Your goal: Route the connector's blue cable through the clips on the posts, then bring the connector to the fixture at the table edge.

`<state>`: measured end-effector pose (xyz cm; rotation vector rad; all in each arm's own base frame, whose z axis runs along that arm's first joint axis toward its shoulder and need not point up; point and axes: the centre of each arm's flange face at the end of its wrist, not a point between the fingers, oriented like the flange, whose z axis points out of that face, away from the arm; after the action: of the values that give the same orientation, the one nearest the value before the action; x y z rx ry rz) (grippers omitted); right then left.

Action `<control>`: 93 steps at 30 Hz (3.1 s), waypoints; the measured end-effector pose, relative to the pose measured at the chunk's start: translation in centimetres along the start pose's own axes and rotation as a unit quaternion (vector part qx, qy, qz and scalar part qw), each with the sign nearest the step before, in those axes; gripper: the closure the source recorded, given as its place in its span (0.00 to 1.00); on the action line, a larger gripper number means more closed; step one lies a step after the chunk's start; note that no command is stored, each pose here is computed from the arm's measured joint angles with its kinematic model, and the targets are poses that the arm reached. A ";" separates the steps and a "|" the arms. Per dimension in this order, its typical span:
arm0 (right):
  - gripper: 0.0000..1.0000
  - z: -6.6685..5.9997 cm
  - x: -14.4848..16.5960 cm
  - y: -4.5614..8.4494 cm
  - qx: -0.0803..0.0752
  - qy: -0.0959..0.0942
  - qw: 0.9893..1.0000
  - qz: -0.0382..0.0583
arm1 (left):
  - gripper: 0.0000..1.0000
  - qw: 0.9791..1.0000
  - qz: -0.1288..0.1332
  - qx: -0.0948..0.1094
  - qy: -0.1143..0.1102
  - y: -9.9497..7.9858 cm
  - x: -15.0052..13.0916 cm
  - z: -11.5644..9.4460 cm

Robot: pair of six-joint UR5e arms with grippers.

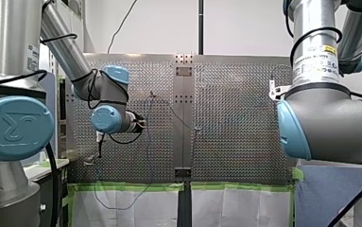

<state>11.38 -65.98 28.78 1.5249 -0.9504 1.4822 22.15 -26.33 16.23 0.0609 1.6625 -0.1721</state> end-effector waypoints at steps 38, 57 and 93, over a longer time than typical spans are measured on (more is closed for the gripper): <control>1.00 0.6 -1.2 -0.3 0.012 0.007 1.000 -0.008 | 0.00 1.000 0.000 -0.001 0.001 0.0 0.1 0.0; 1.00 1.0 -0.4 -0.3 0.014 0.012 1.000 -0.007 | 0.00 1.000 0.001 -0.002 0.001 0.1 0.1 0.0; 0.30 1.3 -0.6 -0.5 0.000 0.011 1.000 0.003 | 0.00 1.000 -0.001 -0.002 -0.001 0.1 0.0 0.2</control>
<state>12.37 -66.94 28.13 1.5038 -0.9435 1.4999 22.32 -26.24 16.20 0.0562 1.6612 -0.1690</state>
